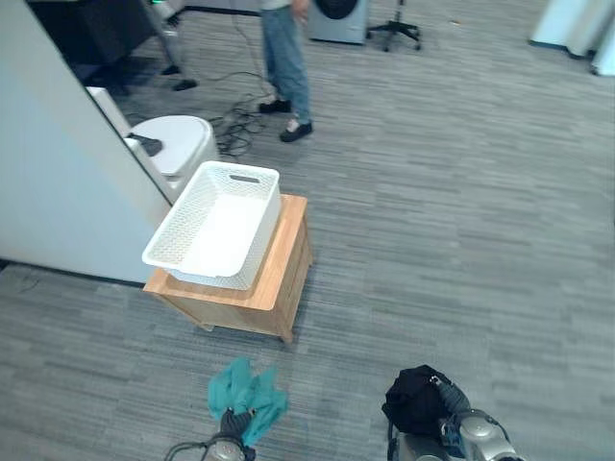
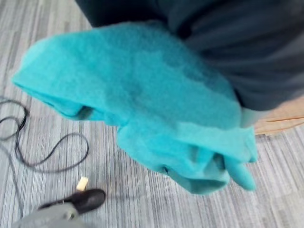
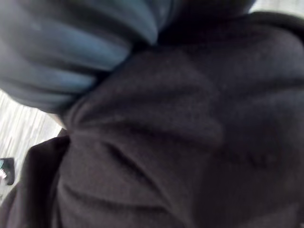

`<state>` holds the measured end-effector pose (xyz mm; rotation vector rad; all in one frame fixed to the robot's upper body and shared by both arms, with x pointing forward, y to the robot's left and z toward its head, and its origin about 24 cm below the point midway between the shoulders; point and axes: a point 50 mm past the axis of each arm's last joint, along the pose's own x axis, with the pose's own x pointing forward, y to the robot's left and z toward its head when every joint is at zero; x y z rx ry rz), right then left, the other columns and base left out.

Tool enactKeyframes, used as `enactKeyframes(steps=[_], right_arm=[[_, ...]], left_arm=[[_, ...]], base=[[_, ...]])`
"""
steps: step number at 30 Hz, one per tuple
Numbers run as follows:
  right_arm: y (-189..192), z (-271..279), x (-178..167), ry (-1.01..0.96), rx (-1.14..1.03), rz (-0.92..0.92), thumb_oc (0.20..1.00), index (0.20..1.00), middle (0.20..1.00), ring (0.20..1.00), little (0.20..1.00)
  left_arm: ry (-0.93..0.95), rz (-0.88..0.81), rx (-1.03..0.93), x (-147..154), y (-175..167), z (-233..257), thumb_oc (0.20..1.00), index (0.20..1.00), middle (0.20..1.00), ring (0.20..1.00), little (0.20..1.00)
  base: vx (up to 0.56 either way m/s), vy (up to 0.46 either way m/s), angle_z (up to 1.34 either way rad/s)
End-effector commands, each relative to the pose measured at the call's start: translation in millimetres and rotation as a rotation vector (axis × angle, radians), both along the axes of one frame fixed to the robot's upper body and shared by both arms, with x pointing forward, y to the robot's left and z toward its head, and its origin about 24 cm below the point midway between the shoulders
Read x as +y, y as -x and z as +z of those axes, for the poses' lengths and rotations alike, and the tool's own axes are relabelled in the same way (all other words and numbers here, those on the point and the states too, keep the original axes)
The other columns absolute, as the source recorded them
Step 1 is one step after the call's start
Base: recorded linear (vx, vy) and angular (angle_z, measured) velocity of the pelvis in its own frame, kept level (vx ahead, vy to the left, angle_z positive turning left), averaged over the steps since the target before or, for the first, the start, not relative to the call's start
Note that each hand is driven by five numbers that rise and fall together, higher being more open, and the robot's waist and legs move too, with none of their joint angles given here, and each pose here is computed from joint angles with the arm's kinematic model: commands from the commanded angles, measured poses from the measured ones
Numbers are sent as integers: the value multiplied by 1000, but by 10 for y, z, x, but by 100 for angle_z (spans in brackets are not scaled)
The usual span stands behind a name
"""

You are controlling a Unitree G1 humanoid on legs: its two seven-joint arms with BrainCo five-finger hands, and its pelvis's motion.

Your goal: Tidy up the quilt and then pick up the clothes from the bed and put them into the laundry hamper.

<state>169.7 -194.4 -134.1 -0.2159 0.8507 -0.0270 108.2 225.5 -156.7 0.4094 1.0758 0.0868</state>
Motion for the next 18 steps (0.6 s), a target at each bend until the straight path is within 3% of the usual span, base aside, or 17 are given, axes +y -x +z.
enactKeyframes(steps=[1, 9, 10, 14, 16, 17, 18], right_arm=[[-495, 327, -17, 10, -208, 38, 200, 200, 200, 200, 200], [-539, 315, 70, -41, -201, 13, 200, 200, 200, 200, 200], [-588, 339, 248, -86, -217, 70, 200, 200, 200, 200, 200], [-581, 340, 356, -126, -222, 94, 200, 200, 200, 200, 200], [-643, 408, 451, -139, -259, 148, 200, 200, 200, 200, 200], [-633, 454, -218, -133, -191, 79, 200, 200, 200, 200, 200], [-550, 402, 150, -118, -232, 185, 200, 200, 200, 200, 200]], left_arm=[[-6, 14, -138, 45, -355, 143, 200, 200, 200, 200, 200], [3, 64, -76, 143, -141, 87, 200, 200, 200, 200, 200], [-4, 110, -19, 211, 6, 48, 200, 200, 200, 200, 200], [-56, 89, 41, 314, 164, 31, 200, 200, 200, 200, 200], [-58, 73, 19, 327, 86, 56, 200, 200, 200, 200, 200], [-77, 68, 9, 499, 35, 124, 200, 200, 200, 200, 200], [-72, 31, -35, 402, -160, 149, 200, 200, 200, 200, 200]], base=[[147, -223, 56], [425, -40, 78], [456, 123, 13], [292, 15, -5], [330, -26, 53], [320, -99, 130], [214, -111, 164]])
